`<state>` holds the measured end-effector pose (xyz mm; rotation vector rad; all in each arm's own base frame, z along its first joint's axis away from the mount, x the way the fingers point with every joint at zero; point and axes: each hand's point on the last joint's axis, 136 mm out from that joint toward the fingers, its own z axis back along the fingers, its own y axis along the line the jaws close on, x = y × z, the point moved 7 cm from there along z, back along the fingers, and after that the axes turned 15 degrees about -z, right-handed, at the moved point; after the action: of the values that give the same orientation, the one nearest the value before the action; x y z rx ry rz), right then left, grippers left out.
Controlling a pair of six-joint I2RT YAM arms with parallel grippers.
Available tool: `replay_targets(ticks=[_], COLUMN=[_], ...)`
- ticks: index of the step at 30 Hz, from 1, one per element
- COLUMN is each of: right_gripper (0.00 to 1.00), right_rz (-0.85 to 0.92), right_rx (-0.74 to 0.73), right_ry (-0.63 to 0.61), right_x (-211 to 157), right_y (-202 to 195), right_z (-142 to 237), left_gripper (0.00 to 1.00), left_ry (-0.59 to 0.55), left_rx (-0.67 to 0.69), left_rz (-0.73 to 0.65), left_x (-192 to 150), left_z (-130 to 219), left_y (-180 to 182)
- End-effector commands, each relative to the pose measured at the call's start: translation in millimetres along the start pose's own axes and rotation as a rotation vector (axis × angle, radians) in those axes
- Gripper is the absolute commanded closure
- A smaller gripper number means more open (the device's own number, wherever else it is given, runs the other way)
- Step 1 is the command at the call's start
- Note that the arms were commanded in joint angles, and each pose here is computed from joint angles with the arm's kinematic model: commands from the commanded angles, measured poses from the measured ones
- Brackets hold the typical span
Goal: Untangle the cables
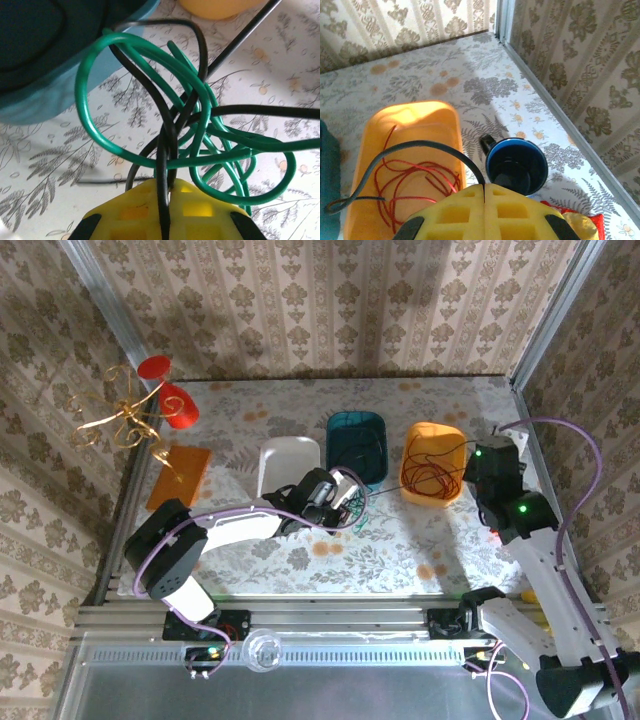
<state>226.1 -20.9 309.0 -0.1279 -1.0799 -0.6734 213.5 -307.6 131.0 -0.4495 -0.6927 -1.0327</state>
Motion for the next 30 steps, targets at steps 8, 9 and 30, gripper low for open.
replay_targets(ticks=[8, 9, 30], right_gripper=[1.0, 1.0, 1.0], right_rz=[-0.22, -0.235, -0.086], right_rx=[0.077, 0.089, 0.448], right_ry=[-0.196, -0.205, 0.172], right_x=[75, 80, 26], right_y=[-16, -16, 66], right_z=[42, 45, 23], left_gripper=[1.0, 1.0, 1.0], left_ry=[0.123, 0.122, 0.115], left_rx=[0.02, 0.019, 0.027], left_rz=[0.036, 0.035, 0.047], left_x=[-28, -29, -34], left_z=[-7, -7, -8], left_y=[5, 4, 7])
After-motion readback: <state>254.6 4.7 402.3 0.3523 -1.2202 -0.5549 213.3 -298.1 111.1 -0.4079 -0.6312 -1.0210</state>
